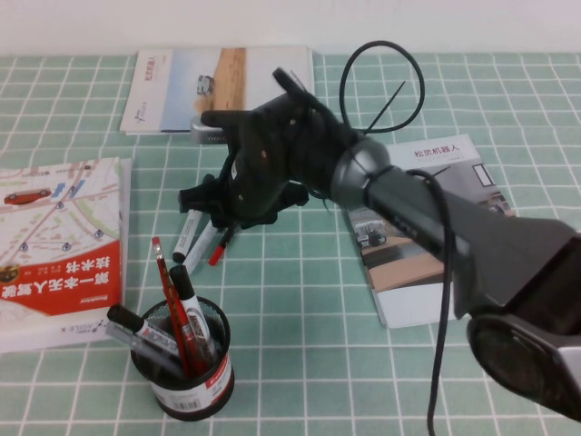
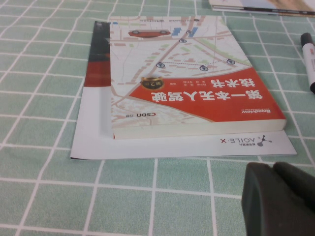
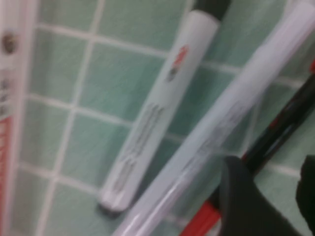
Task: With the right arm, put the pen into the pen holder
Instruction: Pick up the pen on the table
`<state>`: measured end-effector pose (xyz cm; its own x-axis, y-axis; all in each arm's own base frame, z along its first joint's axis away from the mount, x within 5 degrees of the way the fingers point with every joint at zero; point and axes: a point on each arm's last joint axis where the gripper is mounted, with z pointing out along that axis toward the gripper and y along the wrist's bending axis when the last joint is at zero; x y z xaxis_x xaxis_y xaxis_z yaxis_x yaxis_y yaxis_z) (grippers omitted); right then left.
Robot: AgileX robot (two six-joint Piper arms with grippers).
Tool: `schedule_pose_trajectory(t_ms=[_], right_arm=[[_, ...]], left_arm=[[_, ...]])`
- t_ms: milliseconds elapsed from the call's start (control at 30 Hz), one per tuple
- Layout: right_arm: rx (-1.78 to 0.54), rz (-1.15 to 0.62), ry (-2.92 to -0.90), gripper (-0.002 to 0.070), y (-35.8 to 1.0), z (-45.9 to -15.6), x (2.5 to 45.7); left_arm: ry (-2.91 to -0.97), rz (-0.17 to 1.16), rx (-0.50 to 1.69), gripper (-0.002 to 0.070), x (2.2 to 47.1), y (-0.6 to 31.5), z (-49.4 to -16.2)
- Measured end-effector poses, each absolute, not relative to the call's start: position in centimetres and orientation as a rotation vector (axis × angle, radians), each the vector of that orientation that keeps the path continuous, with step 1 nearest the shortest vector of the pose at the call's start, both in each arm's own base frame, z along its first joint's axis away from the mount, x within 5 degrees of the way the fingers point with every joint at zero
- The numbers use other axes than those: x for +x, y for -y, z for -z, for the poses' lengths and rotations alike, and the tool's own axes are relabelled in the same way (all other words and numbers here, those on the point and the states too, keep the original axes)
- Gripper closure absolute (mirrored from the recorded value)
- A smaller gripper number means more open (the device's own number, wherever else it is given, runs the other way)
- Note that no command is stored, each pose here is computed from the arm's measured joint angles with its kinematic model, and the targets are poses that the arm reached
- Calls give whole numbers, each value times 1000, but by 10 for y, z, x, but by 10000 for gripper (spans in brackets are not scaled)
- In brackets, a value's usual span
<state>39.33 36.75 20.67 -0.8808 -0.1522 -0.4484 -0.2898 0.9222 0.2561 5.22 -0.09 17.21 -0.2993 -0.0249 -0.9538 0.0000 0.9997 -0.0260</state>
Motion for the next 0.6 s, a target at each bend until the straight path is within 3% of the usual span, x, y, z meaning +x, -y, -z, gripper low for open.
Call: schedule_pose_trajectory(t_ms=[167,600], right_arm=[[-292,-372,-2654,443,-367,-198,400],[-261,-383,-2651,442,-371,-187,404]], left_arm=[[-1875,24,-18,679,52,1,-172],[-1875,24,-18,679,52,1,-172]])
